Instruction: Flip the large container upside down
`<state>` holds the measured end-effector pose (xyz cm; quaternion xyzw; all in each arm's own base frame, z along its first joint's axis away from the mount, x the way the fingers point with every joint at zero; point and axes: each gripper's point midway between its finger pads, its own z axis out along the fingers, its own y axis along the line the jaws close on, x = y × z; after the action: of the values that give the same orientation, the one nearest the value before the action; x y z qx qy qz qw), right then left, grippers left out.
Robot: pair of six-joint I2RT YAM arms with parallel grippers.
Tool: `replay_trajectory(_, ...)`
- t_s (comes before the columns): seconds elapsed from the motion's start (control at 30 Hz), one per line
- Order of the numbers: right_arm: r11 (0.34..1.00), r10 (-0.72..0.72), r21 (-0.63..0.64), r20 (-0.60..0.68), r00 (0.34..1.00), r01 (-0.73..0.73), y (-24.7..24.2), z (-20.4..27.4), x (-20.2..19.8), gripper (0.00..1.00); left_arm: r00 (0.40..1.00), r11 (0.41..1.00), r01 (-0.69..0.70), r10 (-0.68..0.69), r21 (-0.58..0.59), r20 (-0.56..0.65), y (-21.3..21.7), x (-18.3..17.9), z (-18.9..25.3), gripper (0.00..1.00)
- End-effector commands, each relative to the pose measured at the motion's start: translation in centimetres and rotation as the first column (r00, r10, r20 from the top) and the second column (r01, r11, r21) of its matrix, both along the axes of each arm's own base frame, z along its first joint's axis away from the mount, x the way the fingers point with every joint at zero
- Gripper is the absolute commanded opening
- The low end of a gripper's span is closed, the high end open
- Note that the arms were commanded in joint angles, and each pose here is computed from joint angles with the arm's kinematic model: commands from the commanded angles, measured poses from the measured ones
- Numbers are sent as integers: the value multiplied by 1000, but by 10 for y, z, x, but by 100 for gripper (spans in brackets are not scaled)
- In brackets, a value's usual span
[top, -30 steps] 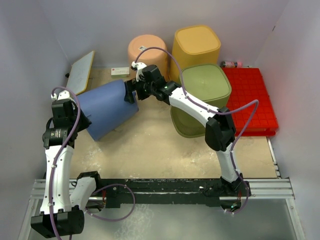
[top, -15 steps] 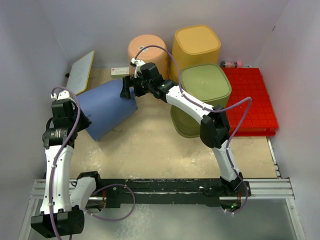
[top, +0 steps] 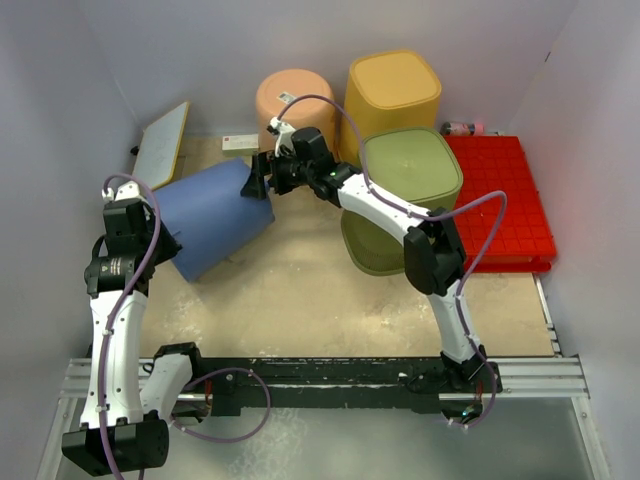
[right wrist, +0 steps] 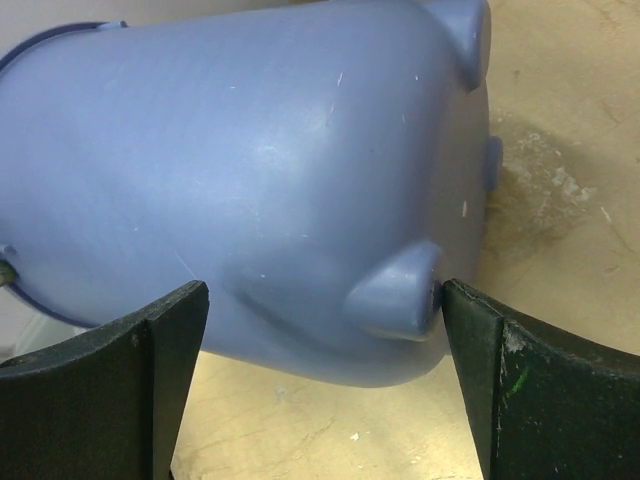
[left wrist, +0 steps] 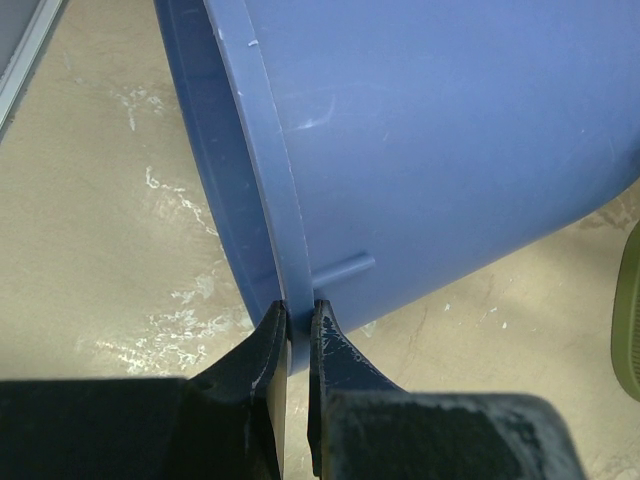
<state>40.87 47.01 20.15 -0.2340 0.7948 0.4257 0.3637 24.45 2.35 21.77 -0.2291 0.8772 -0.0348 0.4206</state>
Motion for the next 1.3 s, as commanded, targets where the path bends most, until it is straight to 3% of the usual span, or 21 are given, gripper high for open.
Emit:
replay_trajectory(0.0,961,187,195,70,980,-197,17,88,-50,100,998,999,39,-38,-9,51,-6,9,11,0)
replay_trajectory(0.37,921,232,286,140,963,-264,-1,148,-91,100,990,983,103,-86,-155,115,-32,24,3,0)
replay_trajectory(0.67,910,256,291,166,952,-295,-4,162,-117,100,965,942,174,-105,-288,241,-56,42,19,0)
replay_trajectory(0.97,960,171,196,160,972,-201,-14,144,-104,100,969,950,117,-46,-291,242,-48,43,14,0)
replay_trajectory(1.1,983,118,118,161,980,-137,-25,130,-96,100,978,976,64,-20,-207,209,-33,34,21,0)
replay_trajectory(1.2,994,64,70,183,981,-78,-37,124,-88,100,978,991,31,-3,-131,210,-20,27,39,42)
replay_trajectory(1.27,998,37,51,201,979,-48,-43,125,-85,100,976,995,11,11,-100,217,-14,23,53,60)
